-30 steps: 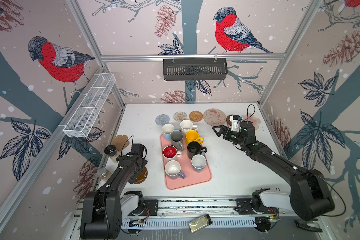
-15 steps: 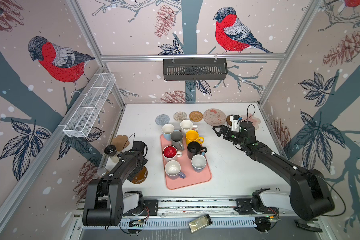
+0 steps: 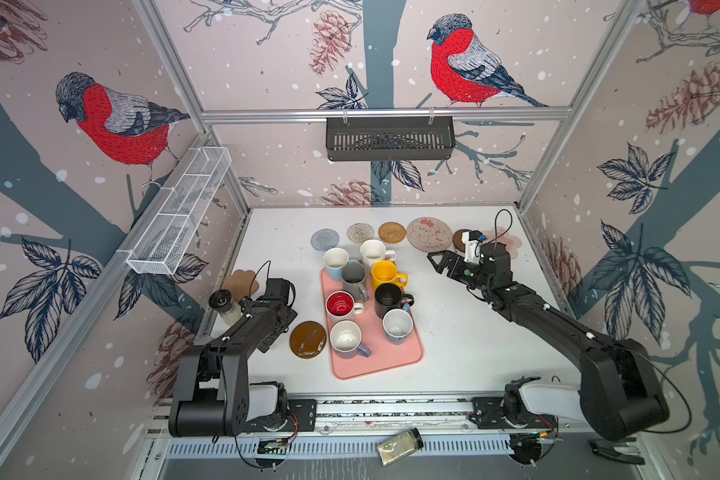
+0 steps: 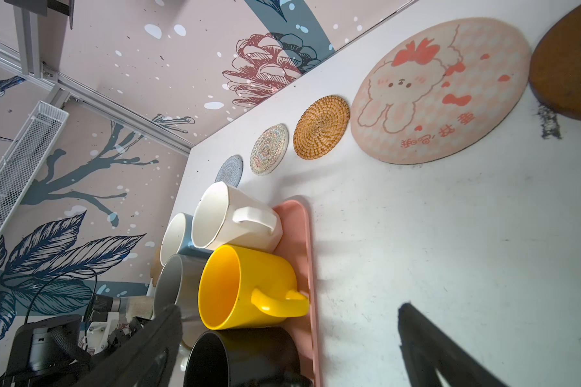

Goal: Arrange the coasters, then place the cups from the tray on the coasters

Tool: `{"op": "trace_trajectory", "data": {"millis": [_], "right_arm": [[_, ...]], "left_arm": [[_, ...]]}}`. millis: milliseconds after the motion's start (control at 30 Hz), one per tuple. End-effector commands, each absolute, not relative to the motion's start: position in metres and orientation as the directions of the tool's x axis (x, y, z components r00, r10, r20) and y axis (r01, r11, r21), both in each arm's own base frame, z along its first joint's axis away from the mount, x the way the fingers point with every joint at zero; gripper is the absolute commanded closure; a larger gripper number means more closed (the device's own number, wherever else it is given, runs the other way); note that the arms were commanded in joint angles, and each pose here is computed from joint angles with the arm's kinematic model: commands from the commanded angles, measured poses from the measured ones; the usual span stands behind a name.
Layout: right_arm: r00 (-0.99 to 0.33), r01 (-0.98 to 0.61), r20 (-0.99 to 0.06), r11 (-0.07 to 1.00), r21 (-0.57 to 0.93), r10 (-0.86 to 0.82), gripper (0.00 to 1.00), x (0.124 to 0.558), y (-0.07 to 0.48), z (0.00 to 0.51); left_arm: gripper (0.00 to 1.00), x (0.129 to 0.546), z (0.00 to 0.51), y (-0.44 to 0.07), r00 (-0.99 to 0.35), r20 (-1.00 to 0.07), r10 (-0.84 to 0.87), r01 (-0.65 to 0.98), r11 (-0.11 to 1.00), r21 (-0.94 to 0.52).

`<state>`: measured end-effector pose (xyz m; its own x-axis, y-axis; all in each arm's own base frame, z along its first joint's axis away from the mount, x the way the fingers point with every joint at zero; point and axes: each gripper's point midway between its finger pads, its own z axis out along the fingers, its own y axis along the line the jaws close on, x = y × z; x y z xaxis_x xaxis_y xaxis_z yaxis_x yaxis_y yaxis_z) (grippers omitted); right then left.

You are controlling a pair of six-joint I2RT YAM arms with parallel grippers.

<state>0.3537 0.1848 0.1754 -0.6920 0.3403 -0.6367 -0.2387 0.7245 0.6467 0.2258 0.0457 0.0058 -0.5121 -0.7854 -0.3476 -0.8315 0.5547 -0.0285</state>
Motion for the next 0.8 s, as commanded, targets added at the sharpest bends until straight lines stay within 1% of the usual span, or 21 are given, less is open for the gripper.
{"op": "trace_trajectory", "data": {"millis": [0,100,133,300,400,467,533,567,633,767], "right_arm": [[-0.677,-0.267,-0.655,0.719,0.642,0.334,0.0,0.356,0.188,0.18],[-0.681,-0.267,-0.652,0.717,0.644,0.332,0.0,0.357,0.189,0.179],[-0.682,-0.267,-0.652,0.717,0.644,0.331,0.0,0.356,0.189,0.179],[-0.682,-0.266,-0.652,0.718,0.643,0.332,0.0,0.357,0.189,0.179],[-0.683,-0.265,-0.651,0.718,0.644,0.331,0.0,0.357,0.189,0.179],[-0.685,-0.267,-0.65,0.717,0.644,0.329,0.0,0.357,0.19,0.179],[-0.687,-0.267,-0.649,0.717,0.644,0.327,0.0,0.357,0.19,0.178],[-0.687,-0.268,-0.649,0.717,0.643,0.325,0.0,0.357,0.191,0.178],[-0.69,-0.267,-0.647,0.717,0.644,0.324,0.0,0.358,0.191,0.178],[-0.696,-0.267,-0.644,0.718,0.642,0.317,0.0,0.357,0.193,0.177]], "left_arm": [[0.05,0.221,-0.001,-0.001,-0.56,-0.109,-0.821,-0.808,0.57,-0.149],[0.06,0.223,0.012,0.0,-0.573,-0.124,-0.81,-0.795,0.586,-0.156],[0.08,0.22,0.016,0.0,-0.574,-0.123,-0.81,-0.794,0.587,-0.158],[0.22,0.211,0.035,-0.012,-0.591,-0.131,-0.796,-0.762,0.604,-0.232],[0.41,0.199,0.038,-0.017,-0.587,-0.13,-0.799,-0.758,0.599,-0.258],[0.54,0.191,0.042,-0.014,-0.601,-0.155,-0.784,-0.75,0.62,-0.231],[0.71,0.185,0.046,-0.013,-0.626,-0.172,-0.76,-0.734,0.65,-0.199],[0.81,0.184,0.047,-0.017,-0.648,-0.172,-0.742,-0.716,0.67,-0.195],[0.99,0.18,0.047,-0.022,-0.673,-0.164,-0.721,-0.701,0.693,-0.168],[1.0,0.172,0.048,-0.03,-0.702,-0.144,-0.697,-0.683,0.717,-0.142]]}}
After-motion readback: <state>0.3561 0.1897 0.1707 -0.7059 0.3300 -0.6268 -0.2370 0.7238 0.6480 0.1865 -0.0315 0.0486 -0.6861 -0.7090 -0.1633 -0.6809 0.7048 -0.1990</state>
